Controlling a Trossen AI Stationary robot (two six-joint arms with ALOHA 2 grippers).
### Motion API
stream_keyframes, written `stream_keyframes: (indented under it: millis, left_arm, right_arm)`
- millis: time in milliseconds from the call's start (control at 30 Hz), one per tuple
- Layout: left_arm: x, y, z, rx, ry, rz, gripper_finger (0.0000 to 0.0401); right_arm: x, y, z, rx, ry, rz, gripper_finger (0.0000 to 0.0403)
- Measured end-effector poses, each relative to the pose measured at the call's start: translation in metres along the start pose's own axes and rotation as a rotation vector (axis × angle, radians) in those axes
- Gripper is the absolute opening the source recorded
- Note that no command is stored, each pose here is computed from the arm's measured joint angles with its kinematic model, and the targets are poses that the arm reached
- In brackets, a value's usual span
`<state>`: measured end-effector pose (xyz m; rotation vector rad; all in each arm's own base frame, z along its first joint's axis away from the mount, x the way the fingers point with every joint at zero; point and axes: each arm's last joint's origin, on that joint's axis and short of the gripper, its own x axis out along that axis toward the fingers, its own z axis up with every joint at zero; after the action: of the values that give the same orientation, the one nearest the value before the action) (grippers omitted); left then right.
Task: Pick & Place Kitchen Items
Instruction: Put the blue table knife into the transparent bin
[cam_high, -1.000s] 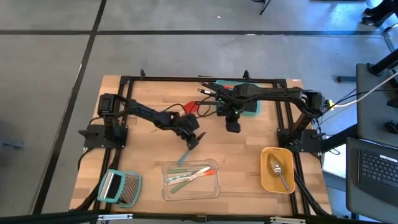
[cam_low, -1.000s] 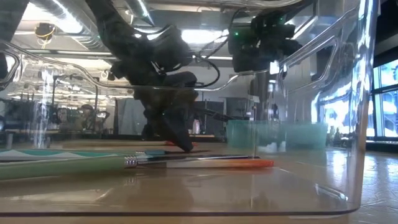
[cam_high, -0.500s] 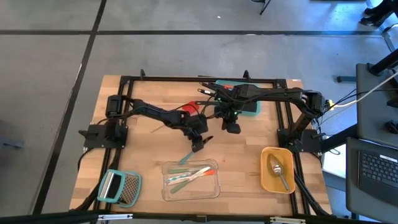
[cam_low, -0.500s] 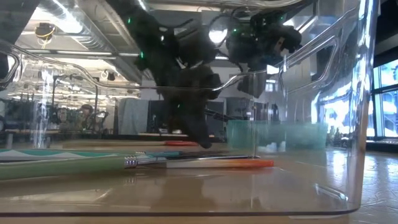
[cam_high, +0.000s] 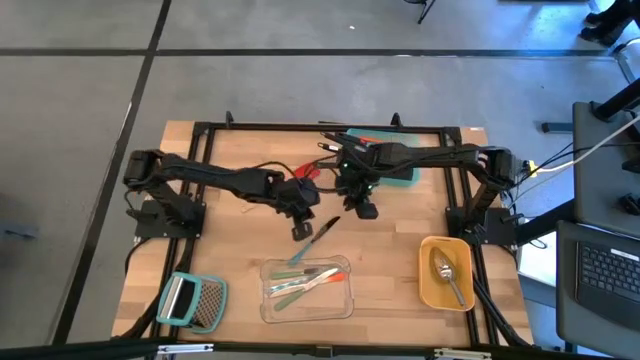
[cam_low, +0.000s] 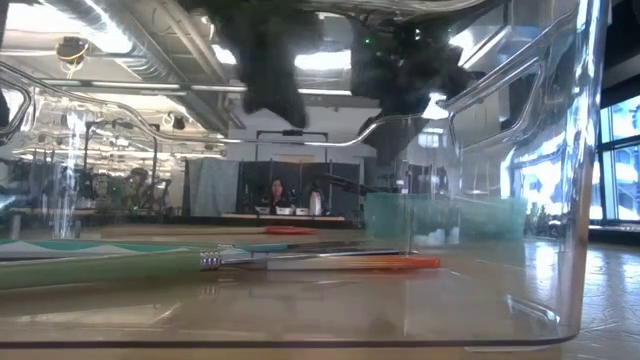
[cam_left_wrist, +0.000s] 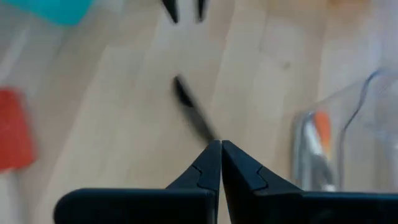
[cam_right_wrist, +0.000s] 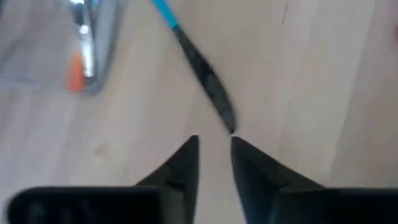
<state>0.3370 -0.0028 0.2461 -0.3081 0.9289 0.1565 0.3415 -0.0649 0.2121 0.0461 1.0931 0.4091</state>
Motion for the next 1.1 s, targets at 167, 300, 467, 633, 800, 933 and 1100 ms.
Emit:
stream_keyframes:
  millis: [167, 300, 467, 633, 800, 933, 1100]
  left_arm:
    - [-0.017, -0.006, -0.011, 0.004, 0.048, 0.067, 0.0021]
    - [-0.022, -0.02, -0.021, 0.009, 0.084, 0.061, 0.0027]
    - [-0.03, -0.048, -0.036, 0.054, 0.058, 0.085, 0.0025]
    - [-0.057, -0.073, -0.046, 0.017, -0.175, 0.252, 0.0024]
    - [-0.079, -0.084, -0.053, -0.077, -0.327, 0.304, 0.0022]
    - [-0.088, -0.085, -0.058, -0.103, -0.351, 0.316, 0.002]
    - [-0.091, -0.085, -0.066, -0.109, -0.342, 0.373, 0.002]
  right_arm:
    - [0.034, -0.004, 0.008, -0.074, 0.018, -0.091, 0.0169]
    - [0.058, -0.003, 0.009, -0.11, 0.054, -0.128, 0.0219]
    - [0.082, 0.004, 0.01, -0.131, 0.087, -0.1, 0.0248]
    - [0.102, 0.013, 0.007, -0.113, 0.119, -0.085, 0.0254]
    - [0.116, 0.018, 0.011, -0.146, 0.122, -0.148, 0.0254]
    - [0.124, 0.017, 0.009, -0.145, 0.138, -0.166, 0.0254]
    - [0.124, 0.017, 0.008, -0.121, 0.151, -0.178, 0.0237]
